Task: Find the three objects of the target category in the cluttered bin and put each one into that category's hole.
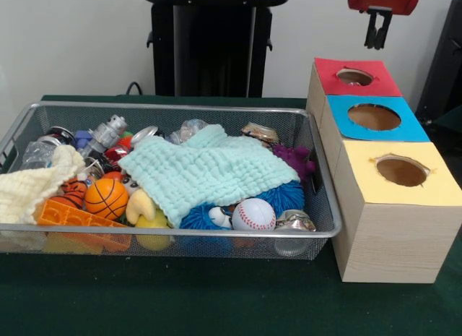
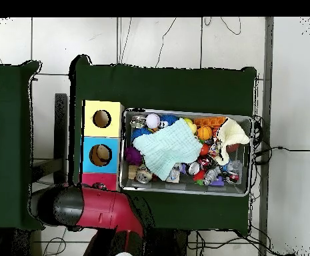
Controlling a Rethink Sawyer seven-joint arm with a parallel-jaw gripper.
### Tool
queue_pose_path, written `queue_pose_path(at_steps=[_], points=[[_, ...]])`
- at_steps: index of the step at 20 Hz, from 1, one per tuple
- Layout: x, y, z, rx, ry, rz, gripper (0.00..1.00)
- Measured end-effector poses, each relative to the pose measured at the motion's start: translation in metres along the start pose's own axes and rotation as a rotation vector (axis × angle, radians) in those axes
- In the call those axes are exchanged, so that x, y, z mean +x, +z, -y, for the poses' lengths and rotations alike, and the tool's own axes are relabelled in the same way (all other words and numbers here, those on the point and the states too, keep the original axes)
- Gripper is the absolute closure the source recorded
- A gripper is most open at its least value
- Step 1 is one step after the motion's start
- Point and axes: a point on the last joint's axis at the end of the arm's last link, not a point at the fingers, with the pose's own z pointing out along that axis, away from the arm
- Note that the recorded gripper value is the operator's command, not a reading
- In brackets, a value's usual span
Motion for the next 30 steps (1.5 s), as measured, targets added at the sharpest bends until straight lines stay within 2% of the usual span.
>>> queue_pose_path(at_steps=[5, 8, 15, 30], points=[[-0.004, -0.001, 0.006, 0.034, -0.052, 0.027, 1.0], [-0.009, -0.003, 0.018, 0.054, -0.069, 0.039, 1.0], [-0.032, -0.015, 0.057, 0.066, -0.039, 0.066, 1.0], [-0.068, -0.048, 0.106, 0.04, -0.001, 0.129, 1.0]])
